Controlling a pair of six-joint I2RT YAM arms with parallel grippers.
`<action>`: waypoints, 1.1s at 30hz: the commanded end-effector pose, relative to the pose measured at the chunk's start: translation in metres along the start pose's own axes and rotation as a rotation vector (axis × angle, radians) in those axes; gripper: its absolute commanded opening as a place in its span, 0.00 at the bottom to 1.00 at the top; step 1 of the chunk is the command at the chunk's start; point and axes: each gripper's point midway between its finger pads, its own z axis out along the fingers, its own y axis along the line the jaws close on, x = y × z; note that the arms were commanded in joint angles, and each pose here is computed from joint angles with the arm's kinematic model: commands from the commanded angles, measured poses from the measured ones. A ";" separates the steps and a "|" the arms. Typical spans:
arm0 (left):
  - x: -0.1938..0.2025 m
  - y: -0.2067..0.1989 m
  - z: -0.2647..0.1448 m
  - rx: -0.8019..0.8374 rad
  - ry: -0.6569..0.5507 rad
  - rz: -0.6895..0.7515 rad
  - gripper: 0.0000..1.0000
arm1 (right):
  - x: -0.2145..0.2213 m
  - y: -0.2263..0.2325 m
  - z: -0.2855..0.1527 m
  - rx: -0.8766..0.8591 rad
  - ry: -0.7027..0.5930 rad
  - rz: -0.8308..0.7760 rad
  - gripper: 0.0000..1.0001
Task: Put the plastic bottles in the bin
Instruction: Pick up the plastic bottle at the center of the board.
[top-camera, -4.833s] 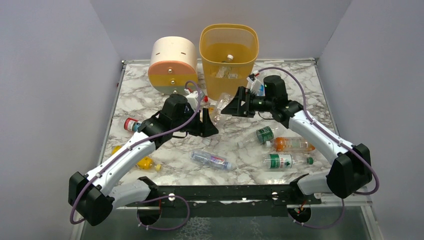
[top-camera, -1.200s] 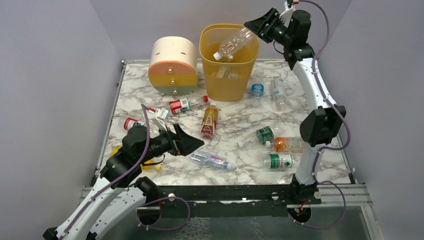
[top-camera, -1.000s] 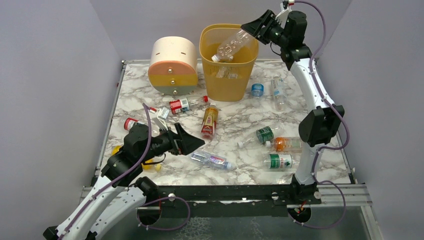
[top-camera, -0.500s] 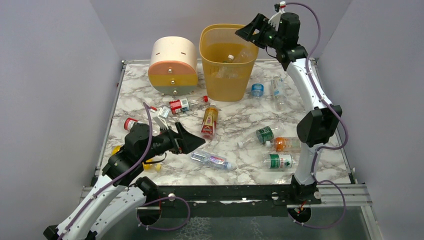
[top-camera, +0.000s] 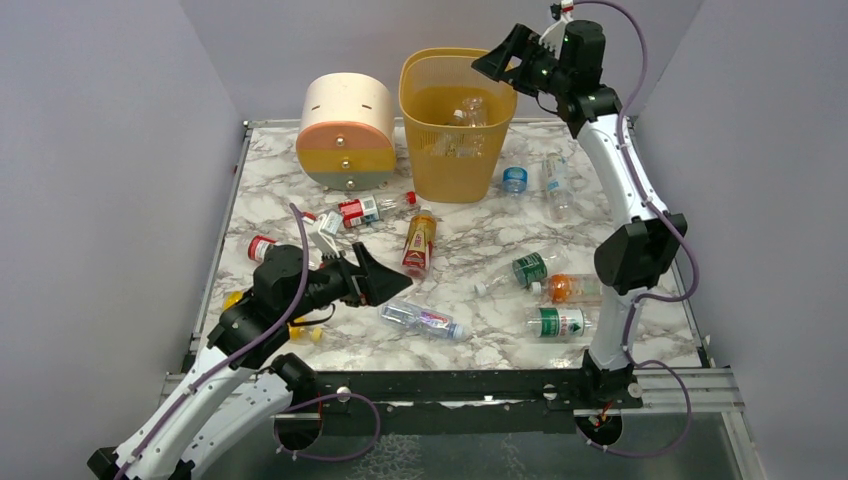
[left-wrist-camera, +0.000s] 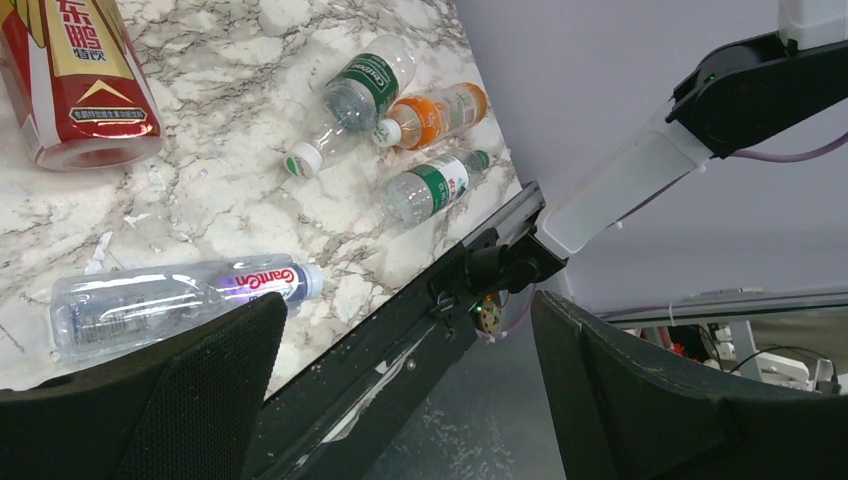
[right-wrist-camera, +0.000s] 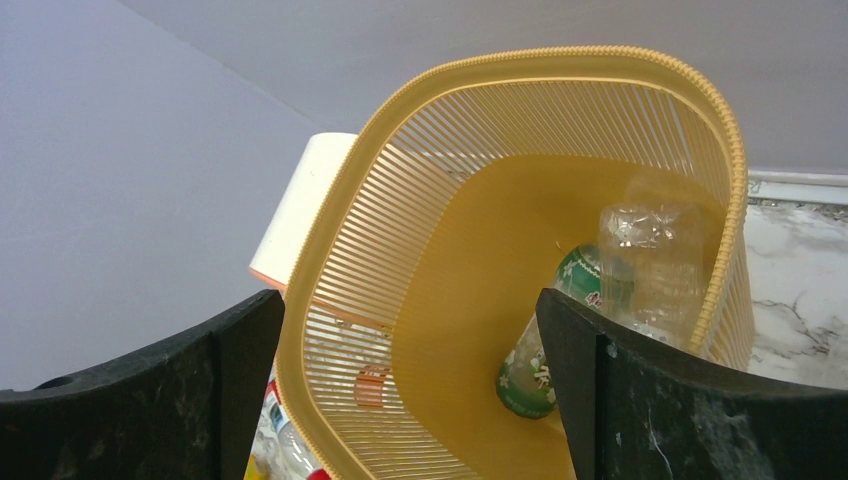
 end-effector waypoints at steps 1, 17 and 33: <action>-0.001 0.004 0.007 -0.005 -0.005 0.007 0.99 | -0.032 0.045 -0.041 -0.036 -0.061 -0.083 1.00; 0.006 0.032 0.035 -0.088 0.043 0.016 0.99 | 0.085 0.060 -0.140 -0.089 0.148 -0.046 1.00; 0.010 0.072 0.066 -0.230 0.096 0.068 0.99 | 0.193 0.011 -0.178 -0.010 0.337 0.021 1.00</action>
